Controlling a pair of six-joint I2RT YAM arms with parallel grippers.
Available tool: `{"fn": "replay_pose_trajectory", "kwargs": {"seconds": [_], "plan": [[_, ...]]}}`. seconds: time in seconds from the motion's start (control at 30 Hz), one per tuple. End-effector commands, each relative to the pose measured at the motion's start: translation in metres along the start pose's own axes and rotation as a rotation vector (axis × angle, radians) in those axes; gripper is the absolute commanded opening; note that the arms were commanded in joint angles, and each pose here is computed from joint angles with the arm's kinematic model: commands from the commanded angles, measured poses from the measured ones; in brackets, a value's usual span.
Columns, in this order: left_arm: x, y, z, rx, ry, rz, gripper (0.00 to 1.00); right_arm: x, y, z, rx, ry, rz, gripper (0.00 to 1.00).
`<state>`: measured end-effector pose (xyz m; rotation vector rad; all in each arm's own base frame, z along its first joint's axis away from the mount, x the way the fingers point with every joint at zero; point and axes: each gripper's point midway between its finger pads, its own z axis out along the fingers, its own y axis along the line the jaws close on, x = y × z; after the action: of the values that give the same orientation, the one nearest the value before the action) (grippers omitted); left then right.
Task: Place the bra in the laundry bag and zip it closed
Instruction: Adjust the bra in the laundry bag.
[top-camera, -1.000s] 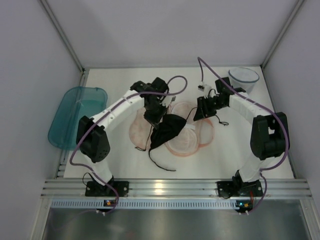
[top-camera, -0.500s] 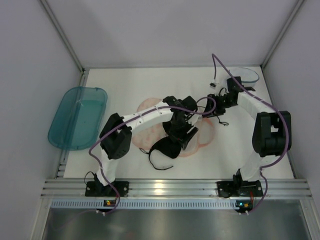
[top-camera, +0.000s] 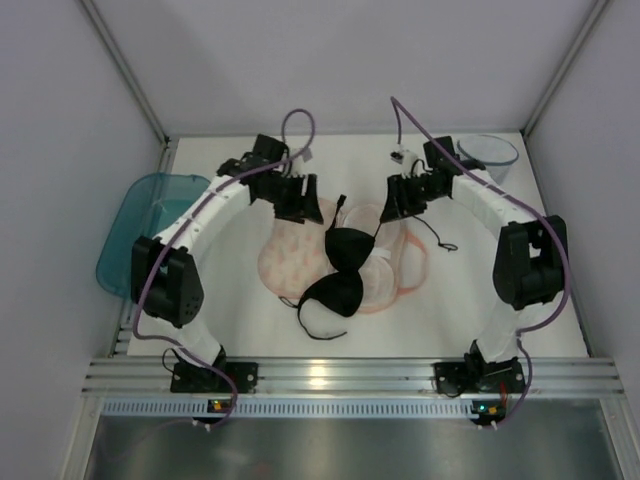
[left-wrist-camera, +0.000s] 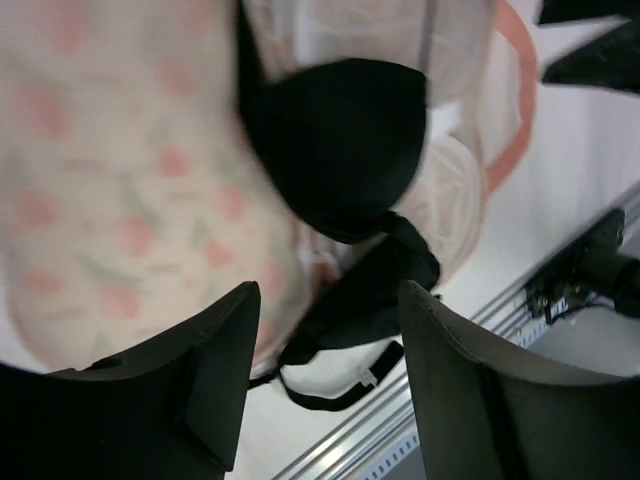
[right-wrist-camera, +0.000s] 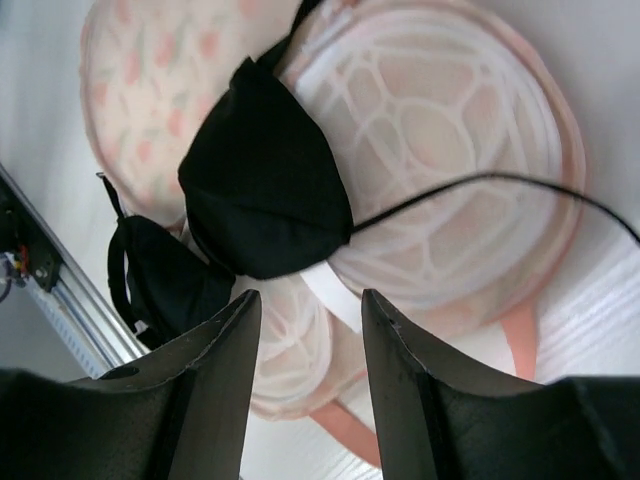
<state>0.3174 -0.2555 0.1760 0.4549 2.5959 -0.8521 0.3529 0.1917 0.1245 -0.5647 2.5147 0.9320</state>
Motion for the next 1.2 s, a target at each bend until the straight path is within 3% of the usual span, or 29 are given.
{"fn": "replay_pose_trajectory", "kwargs": {"seconds": [0.0,0.27,0.7,0.8,0.97,1.07,1.17], "plan": [[-0.009,0.037,-0.005,0.068,-0.032,-0.107,0.62,-0.046,0.022,0.017,0.037,-0.062,-0.146,0.46],[0.065,0.079,0.02,-0.031,0.101,-0.183,0.65,-0.068,0.035,0.071,0.153,0.034,-0.356,0.55],[0.091,0.118,0.053,-0.088,0.217,-0.264,0.65,-0.009,0.055,0.114,0.046,0.26,-0.395,0.53],[0.093,0.125,0.054,-0.116,0.222,-0.268,0.65,0.0,0.054,0.114,0.031,0.289,-0.389,0.46],[0.096,0.135,0.055,-0.15,0.227,-0.274,0.65,0.01,0.057,0.111,-0.004,0.325,-0.393,0.46],[0.097,0.136,0.056,-0.152,0.232,-0.277,0.65,0.011,0.055,0.111,-0.001,0.327,-0.402,0.36],[0.098,0.139,0.058,-0.163,0.237,-0.277,0.65,0.01,0.051,0.11,0.009,0.325,-0.405,0.18]]}}
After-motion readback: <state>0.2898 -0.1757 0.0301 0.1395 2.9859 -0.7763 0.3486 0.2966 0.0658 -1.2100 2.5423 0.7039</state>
